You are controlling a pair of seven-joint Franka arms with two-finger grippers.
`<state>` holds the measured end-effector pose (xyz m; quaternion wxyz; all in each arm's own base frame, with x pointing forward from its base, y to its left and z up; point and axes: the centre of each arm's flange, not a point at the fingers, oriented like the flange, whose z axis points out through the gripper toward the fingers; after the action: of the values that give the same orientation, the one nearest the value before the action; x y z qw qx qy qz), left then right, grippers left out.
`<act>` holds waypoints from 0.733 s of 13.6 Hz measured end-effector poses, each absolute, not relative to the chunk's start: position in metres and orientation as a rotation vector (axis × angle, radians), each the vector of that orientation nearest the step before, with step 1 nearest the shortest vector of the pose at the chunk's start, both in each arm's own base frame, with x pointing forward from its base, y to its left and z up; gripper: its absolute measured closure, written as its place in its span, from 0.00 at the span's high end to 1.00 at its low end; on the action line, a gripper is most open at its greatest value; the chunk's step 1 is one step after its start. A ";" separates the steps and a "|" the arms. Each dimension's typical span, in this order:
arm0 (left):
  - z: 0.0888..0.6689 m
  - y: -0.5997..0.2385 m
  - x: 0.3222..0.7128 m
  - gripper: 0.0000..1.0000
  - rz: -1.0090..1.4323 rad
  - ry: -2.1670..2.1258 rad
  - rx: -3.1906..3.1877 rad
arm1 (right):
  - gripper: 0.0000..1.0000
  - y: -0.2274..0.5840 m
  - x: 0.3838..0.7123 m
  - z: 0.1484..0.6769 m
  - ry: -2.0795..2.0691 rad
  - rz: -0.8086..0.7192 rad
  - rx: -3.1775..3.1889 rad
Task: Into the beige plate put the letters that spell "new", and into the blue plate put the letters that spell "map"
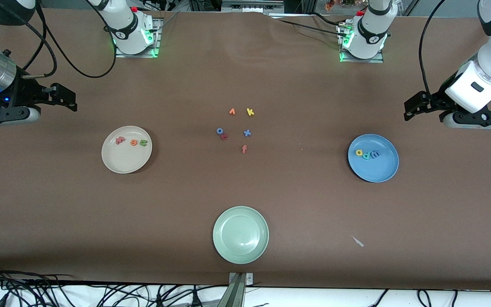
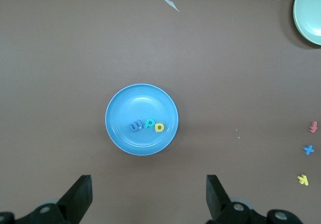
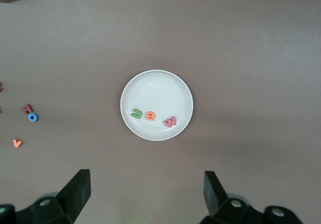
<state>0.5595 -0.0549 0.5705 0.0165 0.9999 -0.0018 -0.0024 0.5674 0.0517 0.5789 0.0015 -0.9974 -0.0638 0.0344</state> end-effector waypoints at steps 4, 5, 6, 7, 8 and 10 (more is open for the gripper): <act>0.570 -0.055 0.558 1.00 -0.024 -0.006 3.109 | 1.00 0.052 0.567 0.579 -0.200 0.108 -3.130; 0.569 -0.055 0.558 1.00 -0.028 -0.007 3.110 | 1.00 0.052 0.568 0.579 -0.200 0.108 -3.130; 0.569 -0.055 0.558 1.00 -0.029 -0.007 3.110 | 1.00 0.052 0.568 0.579 -0.200 0.108 -3.130; 0.569 -0.055 0.558 1.00 -0.031 -0.007 3.110 | 1.00 0.052 0.568 0.579 -0.201 0.108 -3.130; 0.569 -0.055 0.558 1.00 -0.035 -0.007 3.110 | 1.00 0.052 0.568 0.579 -0.201 0.108 -3.130; 0.569 -0.055 0.557 1.00 -0.037 -0.007 3.110 | 1.00 0.052 0.568 0.579 -0.201 0.109 -3.130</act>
<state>0.5574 -0.0548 0.5689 0.0157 0.9998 -0.0022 -0.0118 0.5676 0.0517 0.5786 0.0015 -0.9974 -0.0639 0.0346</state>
